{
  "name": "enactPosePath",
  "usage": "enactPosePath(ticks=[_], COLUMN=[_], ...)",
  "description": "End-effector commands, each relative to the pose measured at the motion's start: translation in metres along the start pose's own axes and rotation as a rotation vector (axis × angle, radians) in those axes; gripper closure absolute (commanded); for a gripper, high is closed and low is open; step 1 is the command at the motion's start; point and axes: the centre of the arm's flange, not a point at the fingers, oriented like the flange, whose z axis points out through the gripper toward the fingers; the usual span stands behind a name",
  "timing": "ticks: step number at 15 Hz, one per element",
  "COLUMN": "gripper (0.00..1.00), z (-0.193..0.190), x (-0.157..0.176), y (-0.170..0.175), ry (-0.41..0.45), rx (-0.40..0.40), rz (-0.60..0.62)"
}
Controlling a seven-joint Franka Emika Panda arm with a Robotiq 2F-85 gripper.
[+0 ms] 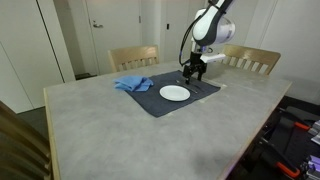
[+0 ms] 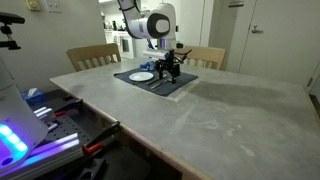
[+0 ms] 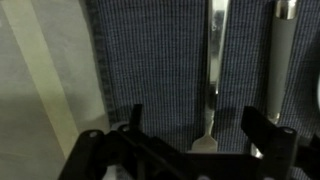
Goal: Put the right most fork on the plate
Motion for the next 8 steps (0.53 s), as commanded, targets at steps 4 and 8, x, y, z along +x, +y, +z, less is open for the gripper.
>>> enactPosePath(ticks=[4,8], gripper=[0.00,0.00], z=[0.003,0.001], x=[0.002,0.002], y=[-0.008,-0.012], ry=[0.002,0.004], rx=[-0.028,-0.036], rz=[-0.014,-0.018])
